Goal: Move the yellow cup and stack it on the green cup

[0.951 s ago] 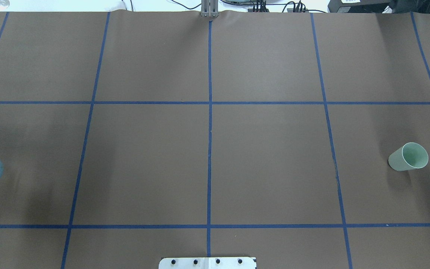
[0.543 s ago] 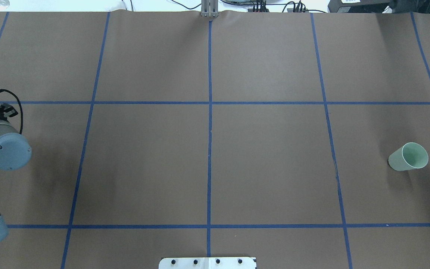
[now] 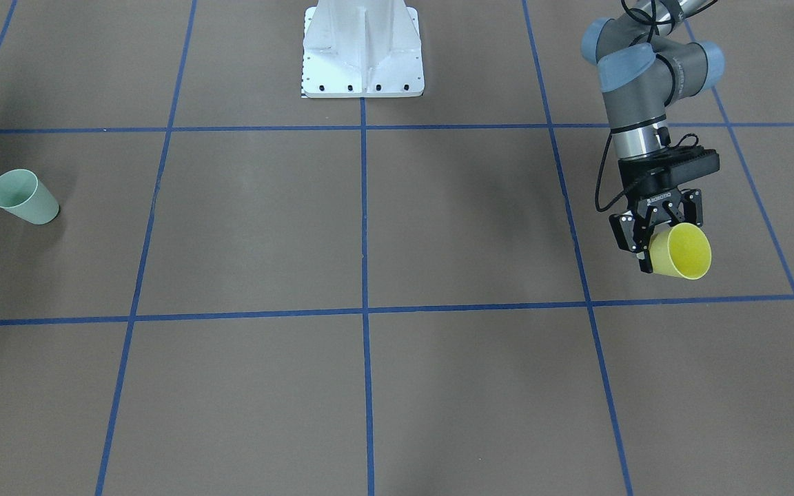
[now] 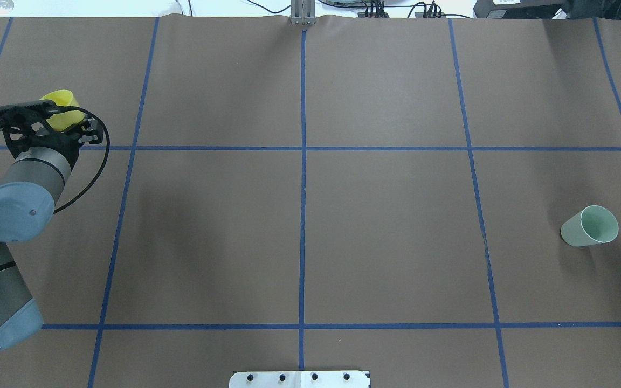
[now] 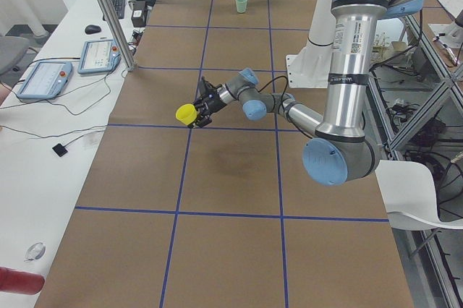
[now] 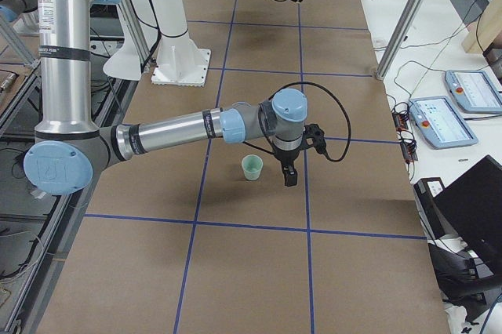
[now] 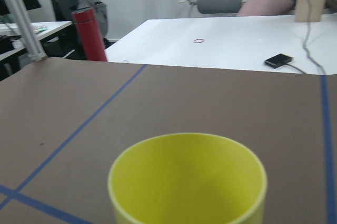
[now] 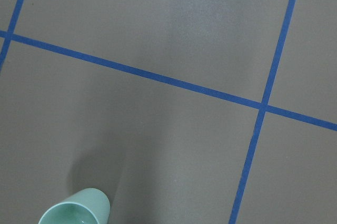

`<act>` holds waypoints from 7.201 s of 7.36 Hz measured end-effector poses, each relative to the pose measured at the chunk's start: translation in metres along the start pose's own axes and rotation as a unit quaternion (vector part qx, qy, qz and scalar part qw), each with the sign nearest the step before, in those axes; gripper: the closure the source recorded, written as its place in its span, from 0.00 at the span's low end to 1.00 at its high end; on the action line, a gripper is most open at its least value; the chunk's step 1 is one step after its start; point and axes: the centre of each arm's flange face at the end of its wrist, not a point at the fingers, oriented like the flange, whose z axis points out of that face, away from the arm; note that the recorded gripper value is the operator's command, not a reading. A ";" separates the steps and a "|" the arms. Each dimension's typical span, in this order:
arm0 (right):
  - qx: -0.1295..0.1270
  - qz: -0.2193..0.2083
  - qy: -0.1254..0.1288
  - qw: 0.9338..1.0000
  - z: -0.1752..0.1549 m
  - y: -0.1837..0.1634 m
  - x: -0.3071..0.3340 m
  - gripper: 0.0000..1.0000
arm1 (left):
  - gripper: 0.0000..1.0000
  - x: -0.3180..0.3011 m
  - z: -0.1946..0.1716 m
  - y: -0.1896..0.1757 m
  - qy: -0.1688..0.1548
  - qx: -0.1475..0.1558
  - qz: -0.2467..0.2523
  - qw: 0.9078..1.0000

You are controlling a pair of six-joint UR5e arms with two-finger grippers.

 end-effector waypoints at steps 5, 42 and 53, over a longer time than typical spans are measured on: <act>0.004 -0.019 -0.004 1.000 0.003 -0.011 -0.012 0.00 | 1.00 0.120 -0.070 -0.012 0.208 0.057 0.143 0.966; -0.096 0.037 -0.248 0.963 0.025 -0.084 -0.569 1.00 | 0.46 0.268 -0.207 0.049 0.522 0.042 0.315 0.791; -0.048 0.266 -0.213 0.939 -0.042 -0.090 -0.355 1.00 | 0.01 0.259 -0.214 0.040 0.529 0.045 0.303 0.791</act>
